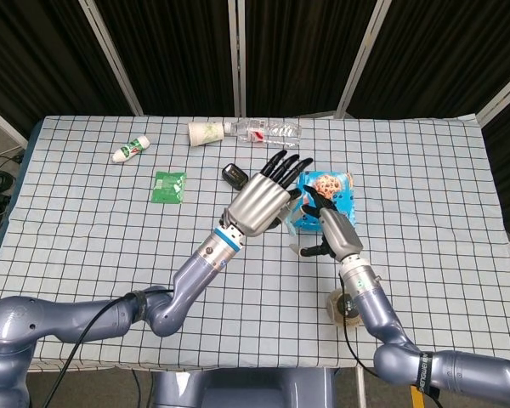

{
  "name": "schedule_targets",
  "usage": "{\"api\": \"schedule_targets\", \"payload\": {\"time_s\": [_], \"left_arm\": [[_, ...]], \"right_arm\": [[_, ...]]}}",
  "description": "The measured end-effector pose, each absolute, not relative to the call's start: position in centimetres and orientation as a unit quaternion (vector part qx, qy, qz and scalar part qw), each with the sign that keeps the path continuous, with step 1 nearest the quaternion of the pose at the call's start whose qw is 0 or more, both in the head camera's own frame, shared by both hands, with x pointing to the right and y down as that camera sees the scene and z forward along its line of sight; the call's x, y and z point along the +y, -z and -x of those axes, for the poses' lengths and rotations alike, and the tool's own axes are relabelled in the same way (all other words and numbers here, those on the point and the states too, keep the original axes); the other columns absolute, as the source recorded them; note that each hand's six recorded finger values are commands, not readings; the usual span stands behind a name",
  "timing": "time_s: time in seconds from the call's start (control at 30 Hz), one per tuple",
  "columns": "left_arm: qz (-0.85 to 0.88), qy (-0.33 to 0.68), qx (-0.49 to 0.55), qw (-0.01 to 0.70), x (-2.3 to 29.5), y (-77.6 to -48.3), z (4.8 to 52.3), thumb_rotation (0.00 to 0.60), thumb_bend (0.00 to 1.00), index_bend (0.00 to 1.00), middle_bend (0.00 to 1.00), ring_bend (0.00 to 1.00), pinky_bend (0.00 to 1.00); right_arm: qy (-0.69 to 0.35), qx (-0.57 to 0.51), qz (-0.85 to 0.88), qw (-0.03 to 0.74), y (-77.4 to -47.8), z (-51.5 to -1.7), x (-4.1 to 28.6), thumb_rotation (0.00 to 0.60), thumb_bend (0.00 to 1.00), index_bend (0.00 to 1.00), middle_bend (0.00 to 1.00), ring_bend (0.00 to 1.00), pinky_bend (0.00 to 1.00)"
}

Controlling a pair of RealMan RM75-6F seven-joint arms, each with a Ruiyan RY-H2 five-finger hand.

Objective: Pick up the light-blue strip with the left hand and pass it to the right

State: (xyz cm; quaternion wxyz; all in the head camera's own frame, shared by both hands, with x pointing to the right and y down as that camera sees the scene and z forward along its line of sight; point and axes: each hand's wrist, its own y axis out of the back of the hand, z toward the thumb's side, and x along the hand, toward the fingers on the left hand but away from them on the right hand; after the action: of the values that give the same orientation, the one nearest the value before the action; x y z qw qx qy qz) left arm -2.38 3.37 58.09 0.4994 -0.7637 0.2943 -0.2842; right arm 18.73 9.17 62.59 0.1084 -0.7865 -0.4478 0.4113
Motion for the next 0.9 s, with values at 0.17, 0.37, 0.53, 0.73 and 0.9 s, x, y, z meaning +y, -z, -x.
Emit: {"api": "schedule_targets", "payload": {"time_s": [0.17, 0.37, 0.53, 0.73, 0.9], "left_arm": [[0.762, 0.285, 0.298, 0.499, 3.20, -57.93, 2.51, 0.600, 0.50, 0.78, 0.00, 0.00, 0.00], [0.763, 0.284, 0.299, 0.499, 3.29, -57.82, 2.59, 0.600, 0.50, 0.78, 0.00, 0.00, 0.00], [0.762, 0.284, 0.299, 0.500, 3.33, -57.82, 2.68, 0.600, 0.50, 0.78, 0.00, 0.00, 0.00], [0.762, 0.283, 0.300, 0.500, 3.39, -57.74, 2.81, 0.600, 0.50, 0.78, 0.00, 0.00, 0.00], [0.762, 0.280, 0.303, 0.499, 3.38, -57.42, 2.69, 0.600, 0.50, 0.79, 0.00, 0.00, 0.00]], "right_arm": [[-0.416, -0.457, 0.779, 0.107, -62.76, -18.59, 9.12, 0.600, 0.15, 0.47, 0.00, 0.00, 0.00], [-0.420, -0.466, 0.772, 0.103, -62.85, -18.39, 9.00, 0.600, 0.18, 0.48, 0.00, 0.00, 0.00], [-0.421, -0.469, 0.770, 0.099, -62.84, -18.32, 8.99, 0.600, 0.20, 0.49, 0.00, 0.00, 0.00], [-0.422, -0.475, 0.767, 0.090, -62.87, -18.30, 8.97, 0.600, 0.21, 0.50, 0.00, 0.00, 0.00], [-0.425, -0.479, 0.763, 0.088, -62.99, -18.25, 8.95, 0.600, 0.21, 0.51, 0.01, 0.00, 0.00]]}}
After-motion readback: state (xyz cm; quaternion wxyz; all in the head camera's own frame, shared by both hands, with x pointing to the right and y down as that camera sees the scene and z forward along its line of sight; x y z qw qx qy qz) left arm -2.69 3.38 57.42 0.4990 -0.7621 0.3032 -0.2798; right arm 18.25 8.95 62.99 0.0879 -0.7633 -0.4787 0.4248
